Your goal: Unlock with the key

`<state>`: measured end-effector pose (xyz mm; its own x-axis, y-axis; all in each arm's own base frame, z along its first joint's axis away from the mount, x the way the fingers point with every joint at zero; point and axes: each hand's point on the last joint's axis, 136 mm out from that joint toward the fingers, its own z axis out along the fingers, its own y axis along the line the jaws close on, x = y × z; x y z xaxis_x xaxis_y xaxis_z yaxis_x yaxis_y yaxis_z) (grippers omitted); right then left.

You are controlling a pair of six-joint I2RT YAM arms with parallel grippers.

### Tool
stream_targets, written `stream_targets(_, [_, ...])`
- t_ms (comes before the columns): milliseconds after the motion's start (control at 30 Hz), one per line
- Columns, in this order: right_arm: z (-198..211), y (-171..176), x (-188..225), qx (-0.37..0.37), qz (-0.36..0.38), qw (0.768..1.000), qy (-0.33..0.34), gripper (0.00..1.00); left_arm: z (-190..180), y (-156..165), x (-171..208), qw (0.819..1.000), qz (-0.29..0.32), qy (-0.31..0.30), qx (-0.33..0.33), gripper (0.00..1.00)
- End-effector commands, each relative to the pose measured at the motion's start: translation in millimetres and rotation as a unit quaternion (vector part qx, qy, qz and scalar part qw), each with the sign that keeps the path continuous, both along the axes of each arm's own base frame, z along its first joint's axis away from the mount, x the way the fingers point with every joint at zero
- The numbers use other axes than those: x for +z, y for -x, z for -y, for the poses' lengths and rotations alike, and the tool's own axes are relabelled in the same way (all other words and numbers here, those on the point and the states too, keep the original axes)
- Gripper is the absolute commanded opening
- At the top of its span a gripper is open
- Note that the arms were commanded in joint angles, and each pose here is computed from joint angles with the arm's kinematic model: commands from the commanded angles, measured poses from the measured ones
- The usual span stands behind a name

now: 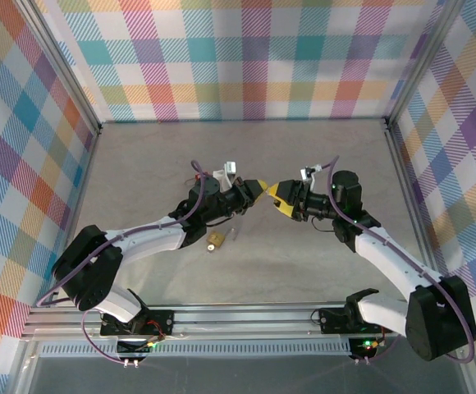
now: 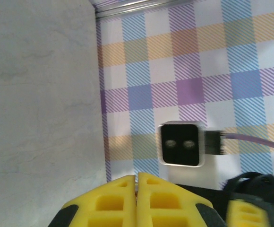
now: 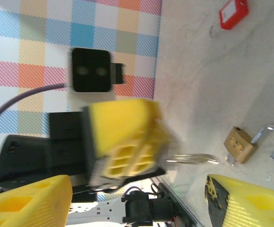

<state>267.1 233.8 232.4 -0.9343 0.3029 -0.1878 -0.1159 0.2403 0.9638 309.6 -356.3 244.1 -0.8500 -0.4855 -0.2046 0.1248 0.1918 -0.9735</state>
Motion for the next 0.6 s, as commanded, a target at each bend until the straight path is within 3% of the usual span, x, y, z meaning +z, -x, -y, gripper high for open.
stream_targets(0, [-0.8,-4.0,-5.4,0.005,-0.003,1.000,-0.007,0.75,6.0,3.5,39.6,0.998,0.044,0.036,-0.014,0.00])
stream_targets(400, [-6.8,-24.6,8.7,0.016,0.044,0.999,-0.024,0.73,10.3,11.8,35.1,0.998,0.032,0.037,-0.026,0.00])
stream_targets(567, [-8.4,-24.1,14.0,0.022,0.049,0.998,-0.037,0.62,13.1,11.0,30.1,0.999,0.028,0.035,-0.027,0.00])
